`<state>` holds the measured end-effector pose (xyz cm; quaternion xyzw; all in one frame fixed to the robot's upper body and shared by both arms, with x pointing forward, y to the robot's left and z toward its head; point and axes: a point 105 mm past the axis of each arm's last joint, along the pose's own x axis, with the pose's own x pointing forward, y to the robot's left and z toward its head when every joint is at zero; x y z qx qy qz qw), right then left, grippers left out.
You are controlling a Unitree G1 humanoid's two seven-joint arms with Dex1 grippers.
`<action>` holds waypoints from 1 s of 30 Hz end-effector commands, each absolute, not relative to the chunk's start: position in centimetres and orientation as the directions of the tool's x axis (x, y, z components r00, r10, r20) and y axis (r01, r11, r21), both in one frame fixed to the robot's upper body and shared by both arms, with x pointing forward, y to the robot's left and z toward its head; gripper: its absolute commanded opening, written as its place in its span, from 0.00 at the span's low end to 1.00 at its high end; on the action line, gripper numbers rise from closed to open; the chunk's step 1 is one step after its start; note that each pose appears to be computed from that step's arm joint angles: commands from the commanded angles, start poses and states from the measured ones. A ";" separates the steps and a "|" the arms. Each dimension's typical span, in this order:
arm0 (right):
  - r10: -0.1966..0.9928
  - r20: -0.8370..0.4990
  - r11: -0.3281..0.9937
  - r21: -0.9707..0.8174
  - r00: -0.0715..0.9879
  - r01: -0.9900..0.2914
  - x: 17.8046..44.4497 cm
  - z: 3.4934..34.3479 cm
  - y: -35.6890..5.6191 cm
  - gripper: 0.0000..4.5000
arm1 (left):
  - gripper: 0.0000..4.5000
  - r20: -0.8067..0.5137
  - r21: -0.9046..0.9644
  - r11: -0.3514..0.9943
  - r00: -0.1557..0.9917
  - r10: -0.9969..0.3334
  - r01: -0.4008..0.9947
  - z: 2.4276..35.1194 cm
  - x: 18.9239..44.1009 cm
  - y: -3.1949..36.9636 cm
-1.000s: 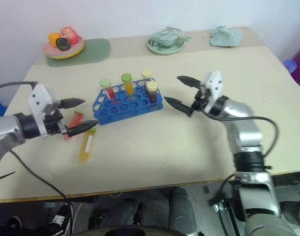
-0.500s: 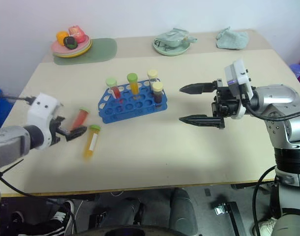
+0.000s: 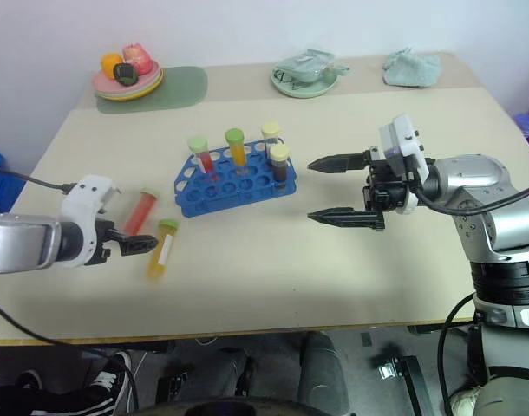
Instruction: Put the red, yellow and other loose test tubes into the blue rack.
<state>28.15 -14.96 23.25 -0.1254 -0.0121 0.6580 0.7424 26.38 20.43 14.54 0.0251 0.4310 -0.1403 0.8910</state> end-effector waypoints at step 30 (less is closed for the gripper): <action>0.975 -0.139 0.136 -0.231 0.171 -0.963 27.8 23.2 -14.3 0.99 | 1.00 -0.887 -0.102 0.960 0.414 -0.207 0.261 13.1 29.7 19.1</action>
